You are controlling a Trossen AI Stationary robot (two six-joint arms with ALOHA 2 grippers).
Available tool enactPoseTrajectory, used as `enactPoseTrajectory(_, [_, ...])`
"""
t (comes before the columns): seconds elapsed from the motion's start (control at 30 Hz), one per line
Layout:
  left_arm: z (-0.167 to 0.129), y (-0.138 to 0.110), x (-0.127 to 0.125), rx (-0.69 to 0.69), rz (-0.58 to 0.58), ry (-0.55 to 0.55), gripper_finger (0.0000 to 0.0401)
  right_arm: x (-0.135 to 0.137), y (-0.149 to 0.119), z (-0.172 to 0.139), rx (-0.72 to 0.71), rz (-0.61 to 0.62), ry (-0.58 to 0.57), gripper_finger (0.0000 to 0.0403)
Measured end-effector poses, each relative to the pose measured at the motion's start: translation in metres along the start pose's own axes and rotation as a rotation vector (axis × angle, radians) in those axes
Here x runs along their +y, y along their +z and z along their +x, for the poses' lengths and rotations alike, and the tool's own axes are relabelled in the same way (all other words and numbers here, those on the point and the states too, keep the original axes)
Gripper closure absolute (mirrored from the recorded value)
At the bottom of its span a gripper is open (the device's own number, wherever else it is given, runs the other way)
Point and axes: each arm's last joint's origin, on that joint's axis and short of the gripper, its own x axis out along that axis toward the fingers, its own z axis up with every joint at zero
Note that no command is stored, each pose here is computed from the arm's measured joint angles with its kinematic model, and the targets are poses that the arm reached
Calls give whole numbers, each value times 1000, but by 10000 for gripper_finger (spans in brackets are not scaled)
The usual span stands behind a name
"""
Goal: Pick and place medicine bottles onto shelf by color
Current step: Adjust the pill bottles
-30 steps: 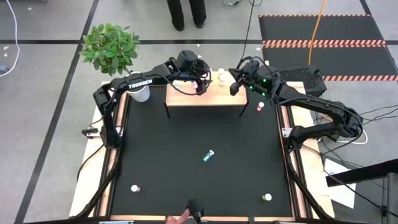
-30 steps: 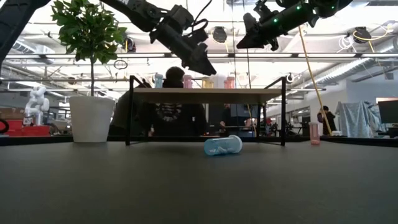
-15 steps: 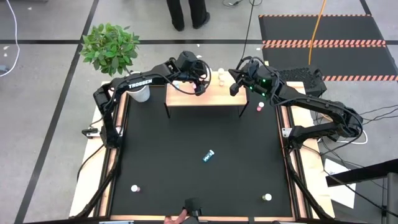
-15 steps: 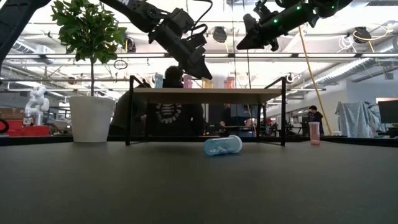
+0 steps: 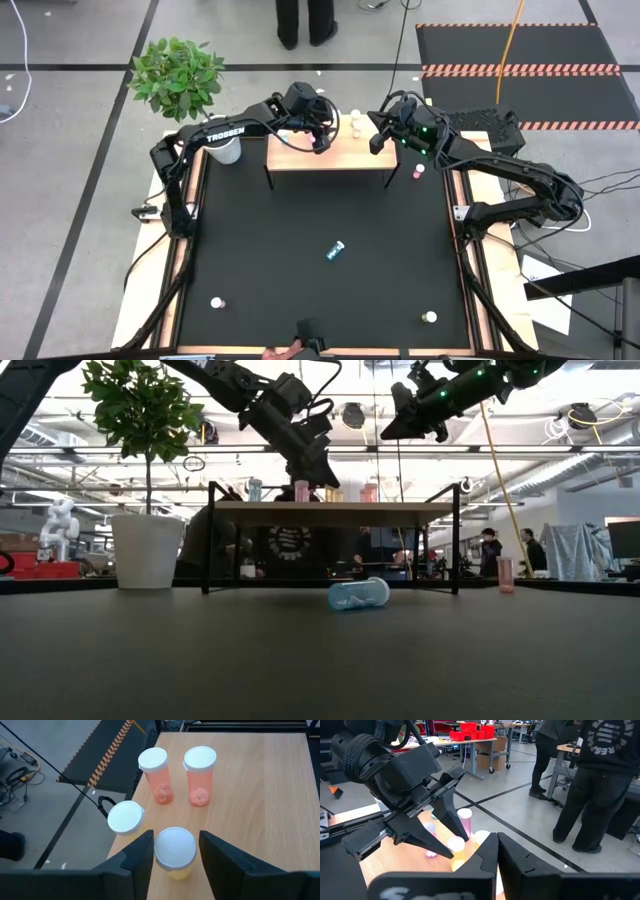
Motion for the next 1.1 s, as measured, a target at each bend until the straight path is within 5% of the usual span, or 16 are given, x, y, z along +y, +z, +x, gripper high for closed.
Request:
enactPoseTrajectory(0.27, [0, 0, 0, 0, 12, 0, 274, 0, 0, 0, 0, 0, 0, 399])
enactPoseTrajectory(1.1, [1, 6, -11, -28, 4, -26, 265, 0, 0, 0, 2, 0, 1, 399])
